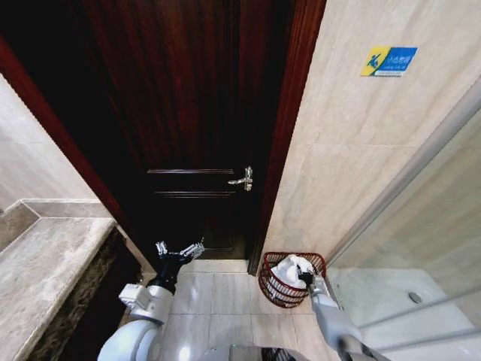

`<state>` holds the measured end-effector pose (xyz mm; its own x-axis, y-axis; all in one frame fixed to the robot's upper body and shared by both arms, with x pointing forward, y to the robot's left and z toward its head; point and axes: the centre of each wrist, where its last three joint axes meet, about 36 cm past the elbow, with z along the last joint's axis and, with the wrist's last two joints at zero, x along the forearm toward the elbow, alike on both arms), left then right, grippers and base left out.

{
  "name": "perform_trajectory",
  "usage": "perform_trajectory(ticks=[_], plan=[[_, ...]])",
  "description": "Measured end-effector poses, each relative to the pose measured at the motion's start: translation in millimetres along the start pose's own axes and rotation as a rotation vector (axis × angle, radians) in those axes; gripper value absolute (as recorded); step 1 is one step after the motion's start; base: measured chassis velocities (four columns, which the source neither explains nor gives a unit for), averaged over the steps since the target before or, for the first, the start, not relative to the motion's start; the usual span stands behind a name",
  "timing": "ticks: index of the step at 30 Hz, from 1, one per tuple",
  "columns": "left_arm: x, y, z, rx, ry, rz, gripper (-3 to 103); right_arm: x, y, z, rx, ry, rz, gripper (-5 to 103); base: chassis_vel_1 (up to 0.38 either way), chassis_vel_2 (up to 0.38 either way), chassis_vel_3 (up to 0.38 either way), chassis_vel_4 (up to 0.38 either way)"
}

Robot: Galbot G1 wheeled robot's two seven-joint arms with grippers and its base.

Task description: Discard the used towel into the hamper.

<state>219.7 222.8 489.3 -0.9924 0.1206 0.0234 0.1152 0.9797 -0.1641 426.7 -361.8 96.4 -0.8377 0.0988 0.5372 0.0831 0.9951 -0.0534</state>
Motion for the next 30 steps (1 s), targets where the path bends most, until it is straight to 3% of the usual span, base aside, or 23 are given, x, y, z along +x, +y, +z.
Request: perform_trajectory(ticks=[2,4,7,9,10,11,13,15,17,24,30], plan=[[0,0.0,0,0.000,0.000,0.000,100,-3,0,-6,0.005,0.002,0.011,50,0.000,0.000,0.000,0.000],[0,0.0,0,0.000,0.000,0.000,100,-3,-1,-6,0.022,0.017,0.000,50,0.000,0.000,0.000,0.000],[0,0.0,0,0.000,0.000,0.000,100,7,-11,7,0.078,0.070,-0.158,65,0.000,0.000,0.000,0.000],[0,0.0,0,0.000,0.000,0.000,100,10,-13,12,0.068,0.064,-0.205,65,0.000,0.000,0.000,0.000],[0,0.0,0,0.000,0.000,0.000,100,12,-13,16,0.056,0.054,-0.219,77,0.000,0.000,0.000,0.000],[0,0.0,0,0.000,0.000,0.000,100,13,-12,18,0.053,0.052,-0.213,77,0.000,0.000,0.000,0.000],[0,0.0,0,0.000,0.000,0.000,100,13,-11,17,0.088,0.055,-0.125,87,0.000,0.000,0.000,0.000],[0,0.0,0,0.000,0.000,0.000,100,13,-11,17,0.093,0.055,-0.114,87,0.000,0.000,0.000,0.000],[0,0.0,0,0.000,0.000,0.000,100,11,-14,13,0.133,0.054,-0.020,97,0.000,0.000,0.000,0.000],[0,0.0,0,0.000,0.000,0.000,100,19,-20,22,0.135,0.038,-0.017,100,0.000,0.000,0.000,0.000],[0,0.0,0,0.000,0.000,0.000,100,36,-7,49,0.091,-0.060,-0.051,100,0.000,0.000,0.000,0.000]])
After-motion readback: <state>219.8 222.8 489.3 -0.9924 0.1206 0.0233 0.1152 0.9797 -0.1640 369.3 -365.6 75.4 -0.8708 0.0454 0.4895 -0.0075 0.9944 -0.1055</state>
